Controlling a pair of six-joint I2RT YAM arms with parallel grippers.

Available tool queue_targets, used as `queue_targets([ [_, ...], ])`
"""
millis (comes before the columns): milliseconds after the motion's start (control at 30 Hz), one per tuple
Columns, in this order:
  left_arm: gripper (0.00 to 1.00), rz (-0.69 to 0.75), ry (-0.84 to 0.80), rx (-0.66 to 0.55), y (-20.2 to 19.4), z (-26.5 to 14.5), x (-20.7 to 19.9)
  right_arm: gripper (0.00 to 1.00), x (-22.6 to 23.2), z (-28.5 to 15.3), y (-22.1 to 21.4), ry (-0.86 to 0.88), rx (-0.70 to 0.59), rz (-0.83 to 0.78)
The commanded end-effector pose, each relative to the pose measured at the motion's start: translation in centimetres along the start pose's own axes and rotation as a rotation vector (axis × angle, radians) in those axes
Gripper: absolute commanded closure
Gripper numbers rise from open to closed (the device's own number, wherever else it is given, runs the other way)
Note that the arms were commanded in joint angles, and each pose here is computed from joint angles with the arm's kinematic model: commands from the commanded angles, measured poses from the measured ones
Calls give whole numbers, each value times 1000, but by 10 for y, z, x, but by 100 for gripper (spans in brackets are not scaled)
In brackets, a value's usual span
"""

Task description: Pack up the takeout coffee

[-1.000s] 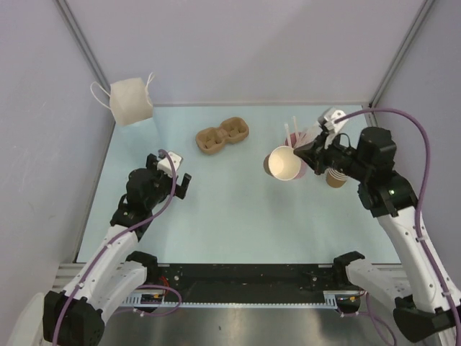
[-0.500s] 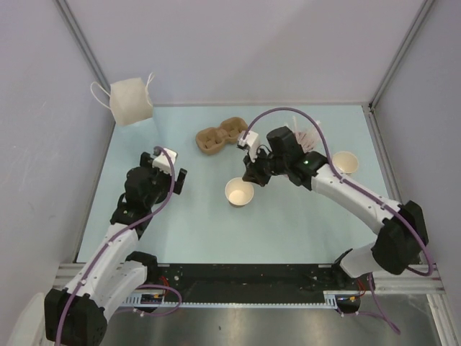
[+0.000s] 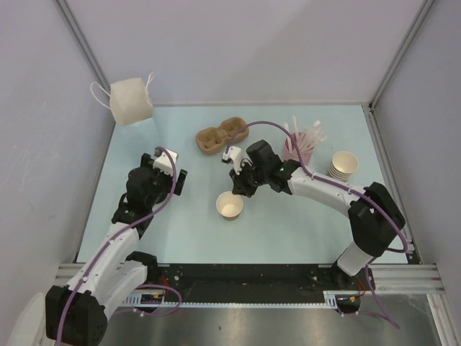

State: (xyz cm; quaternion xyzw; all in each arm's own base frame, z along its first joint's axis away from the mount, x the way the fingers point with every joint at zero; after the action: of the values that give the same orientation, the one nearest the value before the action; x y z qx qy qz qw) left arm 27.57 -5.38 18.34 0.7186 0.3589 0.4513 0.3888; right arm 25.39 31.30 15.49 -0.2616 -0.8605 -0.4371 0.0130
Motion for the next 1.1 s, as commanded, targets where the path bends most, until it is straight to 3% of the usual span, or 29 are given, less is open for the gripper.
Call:
queue_targets([
  [0, 1, 6, 38, -47, 8, -1, 7, 100, -3, 7, 11, -26, -52, -13],
  [367, 1, 5, 37, -48, 7, -1, 7, 100, -12, 15, 1, -52, -20, -8],
  [567, 1, 5, 35, -44, 6, 0, 7, 89, -14, 11, 3, -58, -30, -5],
  [700, 1, 5, 35, -47, 7, -1, 7, 71, -15, 0, 11, -63, -61, -10],
  [1067, 1, 5, 33, -48, 7, -1, 7, 34, -24, -49, 41, -94, -185, -27],
])
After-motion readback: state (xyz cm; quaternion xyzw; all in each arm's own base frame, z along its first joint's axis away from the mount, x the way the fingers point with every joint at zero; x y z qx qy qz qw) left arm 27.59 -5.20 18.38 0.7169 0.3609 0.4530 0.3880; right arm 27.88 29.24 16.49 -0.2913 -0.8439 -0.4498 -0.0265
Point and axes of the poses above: each gripper's point midway between its finger pads, its own z axis out along the fingers, its own x axis along the line the jaws close on, y = z × x, the point moved 4 cm from there along -z, back along the fingers, and after that the axes turned 7 degrees about z, right-handed, at the moved point
